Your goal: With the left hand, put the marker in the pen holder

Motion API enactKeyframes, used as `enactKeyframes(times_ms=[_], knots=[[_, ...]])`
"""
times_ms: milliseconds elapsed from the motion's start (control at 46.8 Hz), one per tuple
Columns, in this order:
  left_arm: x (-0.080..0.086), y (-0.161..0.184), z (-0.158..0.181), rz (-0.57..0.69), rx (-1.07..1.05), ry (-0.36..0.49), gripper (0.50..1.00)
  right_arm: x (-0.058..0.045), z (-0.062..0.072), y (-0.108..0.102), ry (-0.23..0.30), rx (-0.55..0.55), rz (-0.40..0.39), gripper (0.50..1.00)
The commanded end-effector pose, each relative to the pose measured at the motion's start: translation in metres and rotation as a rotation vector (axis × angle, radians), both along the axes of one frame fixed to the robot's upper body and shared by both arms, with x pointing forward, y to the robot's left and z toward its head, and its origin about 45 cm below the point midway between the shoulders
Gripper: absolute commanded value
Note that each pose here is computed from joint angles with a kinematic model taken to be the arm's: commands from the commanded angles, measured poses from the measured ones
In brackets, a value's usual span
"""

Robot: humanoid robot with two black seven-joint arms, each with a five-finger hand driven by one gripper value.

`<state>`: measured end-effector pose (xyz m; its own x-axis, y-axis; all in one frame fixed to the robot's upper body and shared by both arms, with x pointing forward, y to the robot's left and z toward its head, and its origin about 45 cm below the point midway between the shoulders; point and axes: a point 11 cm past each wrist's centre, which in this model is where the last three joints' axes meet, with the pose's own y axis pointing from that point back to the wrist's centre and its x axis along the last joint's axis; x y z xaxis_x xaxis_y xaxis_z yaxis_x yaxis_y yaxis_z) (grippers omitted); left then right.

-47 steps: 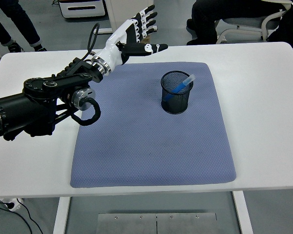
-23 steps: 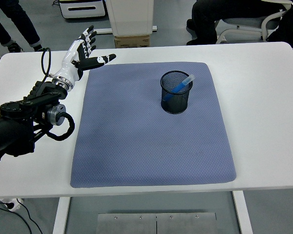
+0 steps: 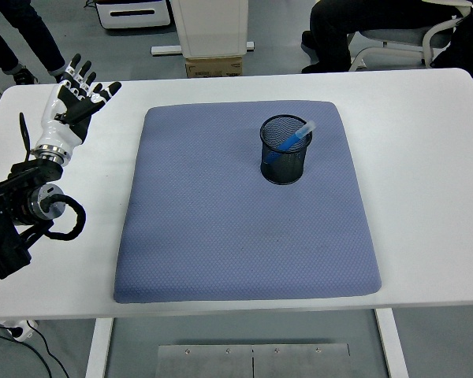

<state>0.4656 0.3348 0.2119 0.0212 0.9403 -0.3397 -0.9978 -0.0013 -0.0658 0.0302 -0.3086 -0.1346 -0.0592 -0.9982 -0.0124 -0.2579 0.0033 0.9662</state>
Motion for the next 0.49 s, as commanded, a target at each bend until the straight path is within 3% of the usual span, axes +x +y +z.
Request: enactKeyframes(times_ms=[0,278,470], knots=[[-0.004,0.009,-0.003,0.01,-0.027,-0.002,1.0,0.0,0.0,0.0,0.0,0.0,0.0,1.0],[-0.016,0.016,-0.022,0.025,-0.028,0.036,1.0,0.001,0.0,0.0,-0.002,0.0,0.0,1.0],[-0.02,0.024,-0.026,0.035,-0.014,0.047,1.0,-0.01,-0.001,0.004,0.017,0.016,0.008,1.0]])
